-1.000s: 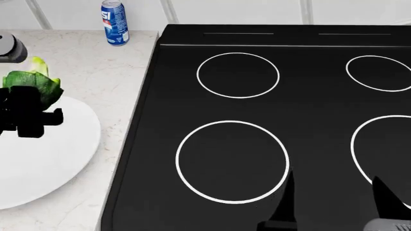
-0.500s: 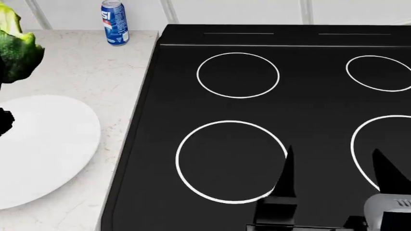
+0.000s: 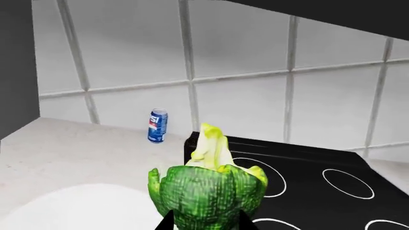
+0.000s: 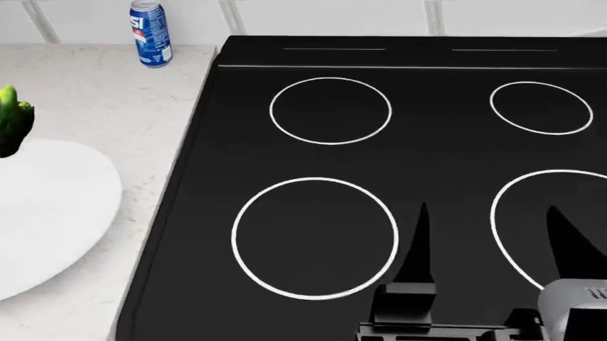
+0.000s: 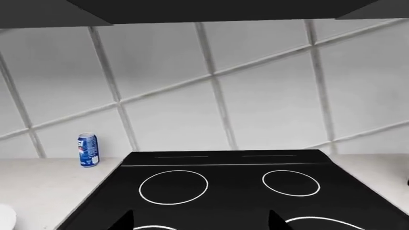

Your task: Pick the broccoli from the counter and place it in the microwave.

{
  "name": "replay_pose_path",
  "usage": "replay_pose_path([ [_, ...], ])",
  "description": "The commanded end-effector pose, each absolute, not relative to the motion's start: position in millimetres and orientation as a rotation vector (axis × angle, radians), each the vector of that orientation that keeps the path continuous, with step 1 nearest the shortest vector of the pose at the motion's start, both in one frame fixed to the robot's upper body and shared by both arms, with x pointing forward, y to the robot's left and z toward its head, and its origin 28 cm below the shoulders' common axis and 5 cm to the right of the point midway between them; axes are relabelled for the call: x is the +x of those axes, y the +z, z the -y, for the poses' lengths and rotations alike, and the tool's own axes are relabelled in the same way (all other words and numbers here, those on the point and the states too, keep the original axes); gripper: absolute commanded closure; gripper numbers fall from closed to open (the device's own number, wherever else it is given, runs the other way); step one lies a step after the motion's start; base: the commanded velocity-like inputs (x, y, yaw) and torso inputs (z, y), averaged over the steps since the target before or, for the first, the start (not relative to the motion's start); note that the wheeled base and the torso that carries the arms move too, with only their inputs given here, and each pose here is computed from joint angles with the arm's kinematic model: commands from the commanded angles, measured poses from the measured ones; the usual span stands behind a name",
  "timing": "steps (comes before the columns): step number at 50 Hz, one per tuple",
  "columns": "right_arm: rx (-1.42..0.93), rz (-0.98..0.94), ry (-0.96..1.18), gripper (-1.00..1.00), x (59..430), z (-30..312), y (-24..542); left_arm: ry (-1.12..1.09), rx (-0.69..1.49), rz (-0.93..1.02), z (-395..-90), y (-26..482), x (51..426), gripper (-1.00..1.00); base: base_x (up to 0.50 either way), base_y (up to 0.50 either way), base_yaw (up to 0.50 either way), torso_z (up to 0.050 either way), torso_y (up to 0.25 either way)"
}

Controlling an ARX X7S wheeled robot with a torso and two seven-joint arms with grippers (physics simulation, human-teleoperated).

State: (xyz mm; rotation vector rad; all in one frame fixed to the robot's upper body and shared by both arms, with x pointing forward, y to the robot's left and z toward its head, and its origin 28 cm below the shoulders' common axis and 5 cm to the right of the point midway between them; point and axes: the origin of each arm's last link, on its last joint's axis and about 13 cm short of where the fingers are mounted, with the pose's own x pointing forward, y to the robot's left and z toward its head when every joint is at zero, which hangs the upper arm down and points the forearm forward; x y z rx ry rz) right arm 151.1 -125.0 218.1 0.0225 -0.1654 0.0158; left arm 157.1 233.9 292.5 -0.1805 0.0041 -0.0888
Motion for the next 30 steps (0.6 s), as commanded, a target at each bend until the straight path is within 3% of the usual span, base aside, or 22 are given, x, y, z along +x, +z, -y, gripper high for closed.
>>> replay_pose_path([
  [1,0.022,0.163,0.020,-1.00,149.9,125.3,218.0,-0.086,-0.215,-0.013,-233.7,290.7,151.2,1.00,0.00,-0.50,0.00,0.000,0.000],
  [30,0.030,0.159,0.013,-1.00,151.8,124.7,216.3,-0.102,-0.217,-0.040,-231.3,286.7,155.8,1.00,0.00,-0.47,0.00,0.000,0.000],
])
